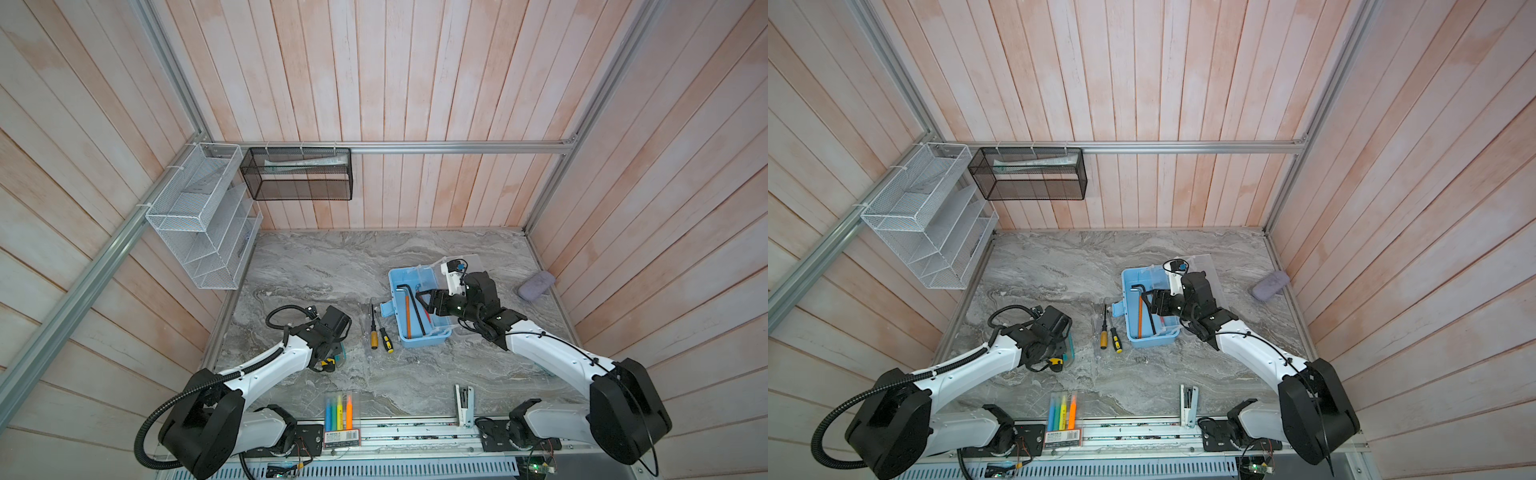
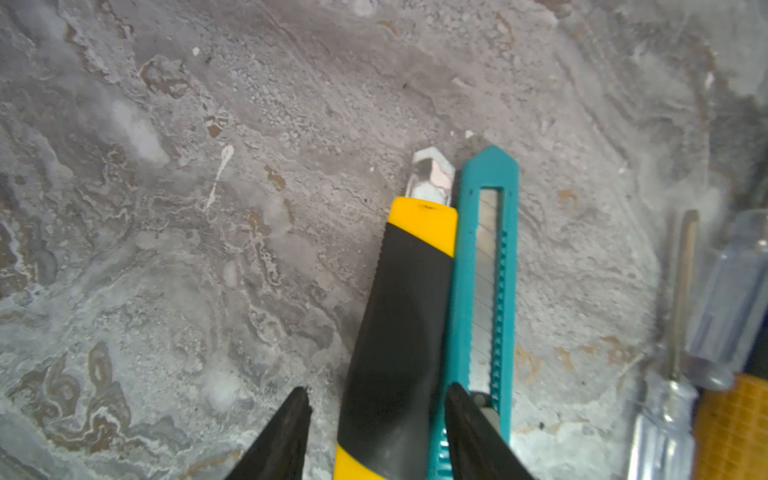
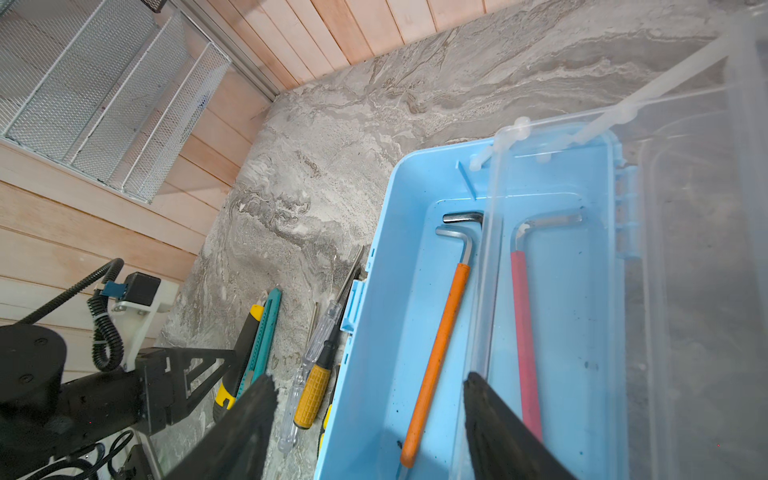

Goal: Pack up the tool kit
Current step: 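Move the left gripper back over the yellow-and-black utility knife, then lower the left gripper and close it on the yellow-and-black utility knife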

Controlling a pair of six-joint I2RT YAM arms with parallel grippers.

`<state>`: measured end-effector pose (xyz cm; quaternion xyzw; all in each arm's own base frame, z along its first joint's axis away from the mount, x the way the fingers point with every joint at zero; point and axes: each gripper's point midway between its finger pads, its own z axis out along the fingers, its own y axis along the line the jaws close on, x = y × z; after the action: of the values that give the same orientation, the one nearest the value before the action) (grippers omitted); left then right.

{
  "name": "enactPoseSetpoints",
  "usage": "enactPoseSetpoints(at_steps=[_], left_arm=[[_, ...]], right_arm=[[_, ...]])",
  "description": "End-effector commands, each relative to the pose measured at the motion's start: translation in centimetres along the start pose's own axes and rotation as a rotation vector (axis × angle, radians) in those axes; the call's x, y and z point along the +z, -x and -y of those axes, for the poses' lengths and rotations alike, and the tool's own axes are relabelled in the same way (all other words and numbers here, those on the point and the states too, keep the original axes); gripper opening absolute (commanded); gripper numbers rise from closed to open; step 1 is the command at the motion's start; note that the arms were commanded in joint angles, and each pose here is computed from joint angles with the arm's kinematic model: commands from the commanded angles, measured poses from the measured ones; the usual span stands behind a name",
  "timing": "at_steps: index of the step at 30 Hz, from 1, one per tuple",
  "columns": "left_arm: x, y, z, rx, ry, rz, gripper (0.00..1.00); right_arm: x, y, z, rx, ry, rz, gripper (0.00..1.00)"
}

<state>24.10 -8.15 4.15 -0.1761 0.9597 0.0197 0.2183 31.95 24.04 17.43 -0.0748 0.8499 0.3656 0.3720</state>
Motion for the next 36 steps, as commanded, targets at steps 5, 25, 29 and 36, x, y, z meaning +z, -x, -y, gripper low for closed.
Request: enactPoseSetpoints(at_steps=[5,25,29,36], left_arm=[[1.3,0.7,0.6,0.003,-0.022,0.012,0.53],[1.8,-0.7,-0.2,0.026,0.004,-0.040,0.52],[2.0,-0.9,-0.4,0.028,0.024,-0.050,0.52],[2.5,-0.9,-0.1,0.034,0.024,-0.057,0.49]], right_arm=[[-0.3,1.2,-0.7,-0.023,0.007,0.032,0.72],[0.0,0.6,-0.2,-0.008,-0.001,0.026,0.72],[0.0,0.4,-0.1,-0.006,-0.002,0.023,0.72],[0.0,0.4,0.2,-0.004,-0.011,0.027,0.72]])
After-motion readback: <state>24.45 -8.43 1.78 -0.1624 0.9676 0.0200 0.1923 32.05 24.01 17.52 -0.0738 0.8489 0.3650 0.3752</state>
